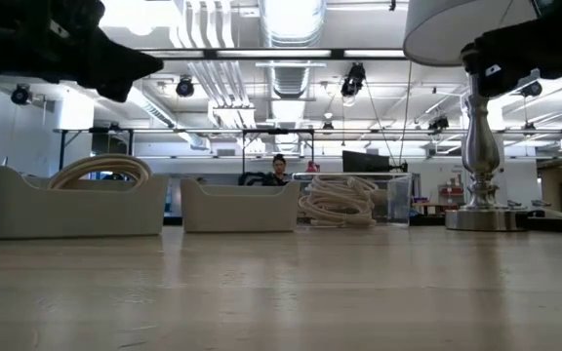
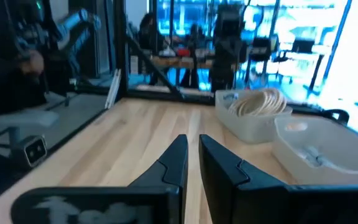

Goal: Pick & Place USB Port
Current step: Return to Home Position

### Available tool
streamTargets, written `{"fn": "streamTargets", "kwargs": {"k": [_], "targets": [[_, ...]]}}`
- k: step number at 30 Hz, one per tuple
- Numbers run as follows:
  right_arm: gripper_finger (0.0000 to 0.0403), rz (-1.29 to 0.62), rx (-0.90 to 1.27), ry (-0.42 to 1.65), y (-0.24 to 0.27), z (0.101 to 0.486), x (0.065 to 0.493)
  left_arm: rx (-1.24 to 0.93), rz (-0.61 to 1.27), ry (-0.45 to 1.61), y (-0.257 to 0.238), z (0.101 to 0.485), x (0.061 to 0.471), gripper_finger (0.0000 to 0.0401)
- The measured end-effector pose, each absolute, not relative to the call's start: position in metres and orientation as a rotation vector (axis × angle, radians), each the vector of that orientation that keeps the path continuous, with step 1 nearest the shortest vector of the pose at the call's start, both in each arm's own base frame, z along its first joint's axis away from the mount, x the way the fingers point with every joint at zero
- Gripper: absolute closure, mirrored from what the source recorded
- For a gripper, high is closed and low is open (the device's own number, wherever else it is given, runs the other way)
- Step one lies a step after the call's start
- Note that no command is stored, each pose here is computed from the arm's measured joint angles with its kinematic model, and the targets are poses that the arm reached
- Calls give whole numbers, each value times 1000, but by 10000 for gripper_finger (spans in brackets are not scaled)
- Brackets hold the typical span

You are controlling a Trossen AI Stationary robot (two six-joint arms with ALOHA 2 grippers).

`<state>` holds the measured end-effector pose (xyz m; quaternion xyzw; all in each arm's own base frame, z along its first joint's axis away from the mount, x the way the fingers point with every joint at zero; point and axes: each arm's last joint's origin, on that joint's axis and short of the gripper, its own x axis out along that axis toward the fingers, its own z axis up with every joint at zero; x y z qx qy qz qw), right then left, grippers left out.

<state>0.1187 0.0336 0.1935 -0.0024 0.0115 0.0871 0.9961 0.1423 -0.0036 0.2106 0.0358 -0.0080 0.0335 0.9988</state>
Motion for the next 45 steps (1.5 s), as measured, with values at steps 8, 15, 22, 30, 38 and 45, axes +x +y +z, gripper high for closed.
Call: {"fn": "streamTargets", "kwargs": {"k": [8,15,22,30,38,45], "targets": [[364,169,12,-92,29,180,103,53,45,-70,-3,188,126,393],[364,142,9,-100,25,176,96,73,45,-105,-3,179,117,390],[364,-2,5,-48,20,173,93,90,52,-38,-2,172,113,390],[364,-35,22,-31,19,172,94,79,54,69,-2,161,107,389],[364,55,-45,-28,22,172,94,50,23,95,-2,158,105,389],[364,147,-59,-25,25,171,94,57,-21,105,-4,157,105,389]]}}
